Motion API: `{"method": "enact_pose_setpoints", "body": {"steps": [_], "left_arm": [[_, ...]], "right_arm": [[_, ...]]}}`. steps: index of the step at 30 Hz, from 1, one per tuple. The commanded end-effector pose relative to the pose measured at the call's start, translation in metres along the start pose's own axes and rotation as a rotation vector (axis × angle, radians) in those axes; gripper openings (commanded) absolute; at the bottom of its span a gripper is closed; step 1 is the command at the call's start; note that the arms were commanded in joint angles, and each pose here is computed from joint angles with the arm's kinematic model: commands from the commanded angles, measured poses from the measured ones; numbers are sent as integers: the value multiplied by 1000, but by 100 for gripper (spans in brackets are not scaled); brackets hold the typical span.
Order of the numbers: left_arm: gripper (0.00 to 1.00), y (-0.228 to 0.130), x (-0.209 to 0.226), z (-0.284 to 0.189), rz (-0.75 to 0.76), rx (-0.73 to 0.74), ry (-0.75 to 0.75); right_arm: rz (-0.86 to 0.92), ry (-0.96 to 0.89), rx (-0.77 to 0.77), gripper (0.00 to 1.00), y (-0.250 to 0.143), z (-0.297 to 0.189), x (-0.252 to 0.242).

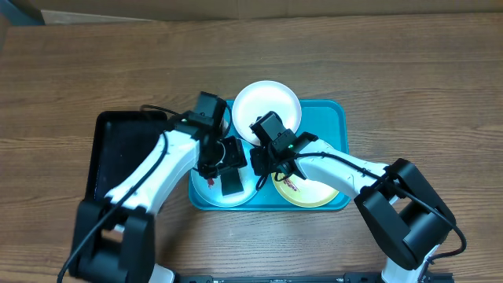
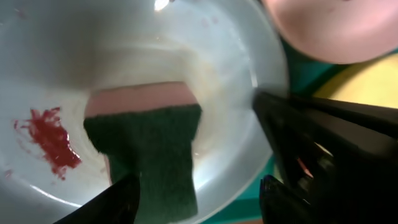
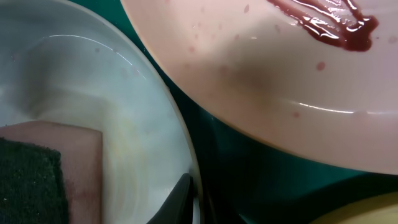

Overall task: Clean dirty plates on tray and stack at the side
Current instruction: 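Scrub the plate with the sponge in the left gripper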

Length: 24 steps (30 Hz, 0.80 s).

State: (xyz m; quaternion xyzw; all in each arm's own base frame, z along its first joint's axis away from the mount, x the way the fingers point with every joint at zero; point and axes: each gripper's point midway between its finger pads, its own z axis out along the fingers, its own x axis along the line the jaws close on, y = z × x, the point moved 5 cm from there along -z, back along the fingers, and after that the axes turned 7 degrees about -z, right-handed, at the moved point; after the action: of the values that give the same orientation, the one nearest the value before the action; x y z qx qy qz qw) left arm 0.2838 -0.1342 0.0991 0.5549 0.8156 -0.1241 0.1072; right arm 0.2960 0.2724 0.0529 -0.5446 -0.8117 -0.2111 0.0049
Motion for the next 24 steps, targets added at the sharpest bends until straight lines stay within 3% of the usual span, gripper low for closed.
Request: {"method": "enact_pose_setpoints", "body": {"steps": [1,8,18,24], "left_arm": [[64,0,10,16,-31,40,38],[72,8,21,15,-46,44,44],[73,7,18,9,-21,87,-1],[72,0,19,16,-15,45,100]], "right_arm": [[8,-8,15,8,-3,5,-2],[8,-8,14,8,-3,5,-2],[7,-5,7,8,-2,5,-2],[7,-5,7,8,-2,5,-2]]}}
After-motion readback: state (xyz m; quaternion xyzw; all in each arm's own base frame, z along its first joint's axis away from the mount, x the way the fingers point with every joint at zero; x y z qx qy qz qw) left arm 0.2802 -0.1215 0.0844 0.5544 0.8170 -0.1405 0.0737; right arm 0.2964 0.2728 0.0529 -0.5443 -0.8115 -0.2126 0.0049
